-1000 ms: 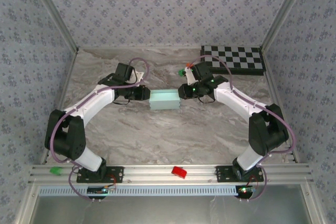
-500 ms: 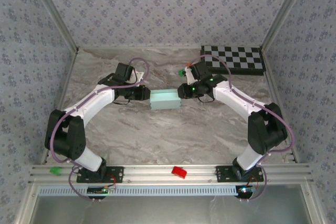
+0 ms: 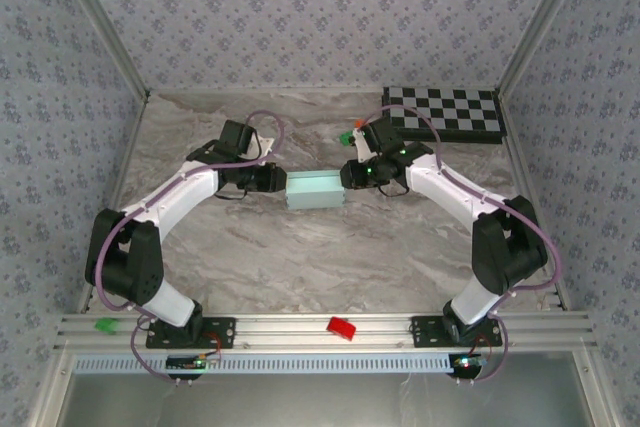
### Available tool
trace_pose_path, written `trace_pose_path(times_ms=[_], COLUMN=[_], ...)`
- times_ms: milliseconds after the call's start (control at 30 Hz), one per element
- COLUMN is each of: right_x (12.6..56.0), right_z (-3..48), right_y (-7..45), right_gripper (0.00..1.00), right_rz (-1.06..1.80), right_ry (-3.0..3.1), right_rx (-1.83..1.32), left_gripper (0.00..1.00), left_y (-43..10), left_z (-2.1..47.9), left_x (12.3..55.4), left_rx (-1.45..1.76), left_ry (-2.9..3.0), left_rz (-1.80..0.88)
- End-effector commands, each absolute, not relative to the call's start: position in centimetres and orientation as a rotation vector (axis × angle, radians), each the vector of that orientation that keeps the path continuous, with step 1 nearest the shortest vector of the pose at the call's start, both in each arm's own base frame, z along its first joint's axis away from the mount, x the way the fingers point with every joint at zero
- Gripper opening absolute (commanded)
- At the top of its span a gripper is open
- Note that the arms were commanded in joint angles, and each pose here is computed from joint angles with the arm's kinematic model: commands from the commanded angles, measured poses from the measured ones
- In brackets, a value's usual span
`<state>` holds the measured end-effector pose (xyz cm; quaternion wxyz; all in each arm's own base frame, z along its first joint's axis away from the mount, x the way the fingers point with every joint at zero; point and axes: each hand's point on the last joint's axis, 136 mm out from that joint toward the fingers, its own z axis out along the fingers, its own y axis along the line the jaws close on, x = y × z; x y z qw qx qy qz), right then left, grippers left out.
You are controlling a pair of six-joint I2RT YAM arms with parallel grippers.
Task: Fold the paper box
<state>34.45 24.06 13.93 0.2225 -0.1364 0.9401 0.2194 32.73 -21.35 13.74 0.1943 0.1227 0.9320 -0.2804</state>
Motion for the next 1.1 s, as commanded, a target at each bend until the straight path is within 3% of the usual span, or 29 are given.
trace_pose_path(times_ms=[0, 300, 1067], right_x=[34.2, 34.2, 34.4], right_z=[14.1, 14.7, 15.5], right_y=[23.7, 24.5, 26.1], right_gripper=[0.25, 0.15, 0.16], right_rz=[0.589, 0.646, 0.757], right_ry=[2.609, 2.591, 2.577], right_rx=[-0.378, -0.388, -0.389], left_gripper=[0.25, 0.15, 0.15], left_y=[-21.9, -22.4, -23.0], left_z=[15.0, 15.4, 14.7], left_x=[32.9, 33.0, 33.0], left_rx=[0.378, 0.39, 0.407], left_ry=[2.592, 2.579, 2.6], left_rz=[-0.789, -0.809, -0.807])
